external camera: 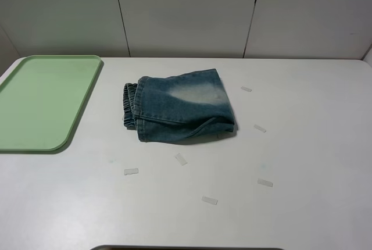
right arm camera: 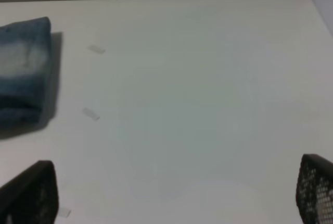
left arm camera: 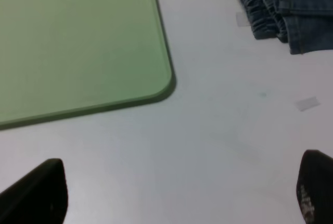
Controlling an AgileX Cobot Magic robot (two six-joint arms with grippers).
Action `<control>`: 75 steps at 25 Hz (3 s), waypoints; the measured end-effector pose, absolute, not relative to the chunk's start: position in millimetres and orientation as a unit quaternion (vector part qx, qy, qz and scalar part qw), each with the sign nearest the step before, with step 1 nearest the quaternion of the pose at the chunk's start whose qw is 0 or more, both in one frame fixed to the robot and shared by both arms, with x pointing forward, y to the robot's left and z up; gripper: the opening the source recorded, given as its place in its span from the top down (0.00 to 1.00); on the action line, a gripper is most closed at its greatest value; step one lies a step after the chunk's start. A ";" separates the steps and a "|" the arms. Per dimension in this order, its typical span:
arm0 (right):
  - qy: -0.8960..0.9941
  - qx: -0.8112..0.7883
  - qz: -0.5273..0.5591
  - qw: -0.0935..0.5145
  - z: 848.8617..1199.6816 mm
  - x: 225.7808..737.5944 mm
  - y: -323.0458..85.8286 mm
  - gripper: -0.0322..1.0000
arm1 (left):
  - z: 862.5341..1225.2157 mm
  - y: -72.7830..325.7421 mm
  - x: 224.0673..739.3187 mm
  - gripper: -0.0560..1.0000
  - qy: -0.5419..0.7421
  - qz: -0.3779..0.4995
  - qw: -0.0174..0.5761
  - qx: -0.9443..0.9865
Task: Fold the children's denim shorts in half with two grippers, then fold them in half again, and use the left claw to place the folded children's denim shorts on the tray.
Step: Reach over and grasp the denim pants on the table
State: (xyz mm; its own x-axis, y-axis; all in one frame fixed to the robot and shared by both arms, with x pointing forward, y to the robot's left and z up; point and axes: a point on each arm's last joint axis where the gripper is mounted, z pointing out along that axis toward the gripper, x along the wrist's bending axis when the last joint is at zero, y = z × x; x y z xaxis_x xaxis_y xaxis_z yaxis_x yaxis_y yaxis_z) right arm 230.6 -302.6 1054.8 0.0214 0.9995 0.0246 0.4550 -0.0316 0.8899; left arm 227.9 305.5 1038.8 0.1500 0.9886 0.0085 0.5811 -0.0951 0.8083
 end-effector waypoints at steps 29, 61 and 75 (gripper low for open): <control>0.591 0.608 0.373 0.378 1051.5 236.3 -303.4 0.30 | 1038.8 305.9 228.1 0.12 0.568 0.293 0.346 0.687; 0.591 0.608 0.372 0.378 1051.6 236.3 -303.4 0.30 | 1049.1 249.1 372.3 0.12 0.638 0.106 0.438 0.624; 0.591 0.608 0.372 0.378 1051.6 236.3 -303.4 0.30 | 976.5 211.6 473.8 0.12 0.655 -0.012 0.425 0.625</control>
